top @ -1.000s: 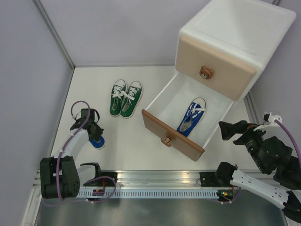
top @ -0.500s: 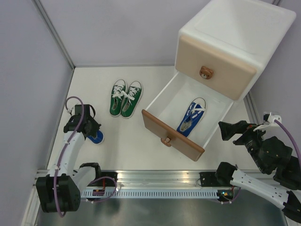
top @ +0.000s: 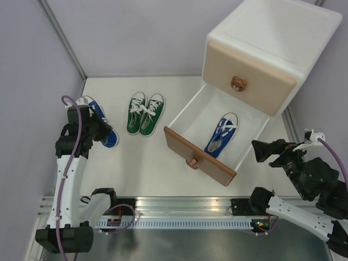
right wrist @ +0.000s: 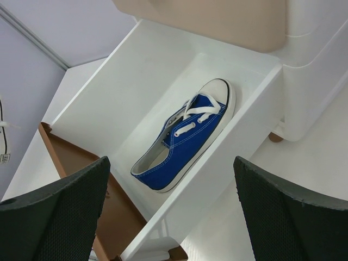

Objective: Place and organize the shoes in the shoe cabinet

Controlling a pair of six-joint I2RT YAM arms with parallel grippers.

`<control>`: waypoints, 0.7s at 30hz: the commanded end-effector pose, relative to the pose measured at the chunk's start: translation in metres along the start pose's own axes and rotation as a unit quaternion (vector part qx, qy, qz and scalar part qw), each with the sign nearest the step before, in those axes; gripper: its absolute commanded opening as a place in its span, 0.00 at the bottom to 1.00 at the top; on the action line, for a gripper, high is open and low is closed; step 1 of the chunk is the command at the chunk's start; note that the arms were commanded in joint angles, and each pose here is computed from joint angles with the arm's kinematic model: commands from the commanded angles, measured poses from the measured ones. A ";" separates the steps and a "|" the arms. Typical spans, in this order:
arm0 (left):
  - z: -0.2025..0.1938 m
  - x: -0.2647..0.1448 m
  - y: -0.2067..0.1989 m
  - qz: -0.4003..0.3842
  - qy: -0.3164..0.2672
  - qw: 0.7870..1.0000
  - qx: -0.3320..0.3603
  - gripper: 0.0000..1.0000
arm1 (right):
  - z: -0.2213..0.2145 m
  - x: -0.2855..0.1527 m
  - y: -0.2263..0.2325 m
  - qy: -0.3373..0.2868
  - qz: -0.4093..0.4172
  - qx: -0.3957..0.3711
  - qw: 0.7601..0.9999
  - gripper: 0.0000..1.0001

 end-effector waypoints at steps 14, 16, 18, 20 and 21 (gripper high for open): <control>0.011 -0.101 -0.142 -0.284 -0.033 0.938 0.198 0.02 | 0.007 0.002 0.011 -0.007 0.022 0.000 1.000 0.98; 0.004 -0.113 -0.162 -0.312 -0.028 0.922 0.227 0.02 | 0.008 0.002 0.011 -0.007 0.022 0.001 1.000 0.98; -0.003 -0.116 -0.176 -0.320 -0.025 0.913 0.253 0.02 | 0.008 0.000 0.010 -0.005 0.021 0.001 1.000 0.98; -0.014 -0.131 -0.193 -0.346 -0.027 0.892 0.290 0.02 | 0.009 -0.001 0.009 -0.007 0.023 0.006 1.000 0.98; -0.022 -0.128 -0.203 -0.348 -0.018 0.885 0.308 0.02 | 0.009 -0.002 0.009 -0.007 0.025 0.006 1.000 0.98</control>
Point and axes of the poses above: each gripper's point midway between its finger pads, its own x axis out along the fingers, its own y axis along the line the jaws close on, z = x × y, the point moved 6 cm from there along -x, back along the fingers, and after that the axes turned 4 degrees about x, right-handed, at the moved point
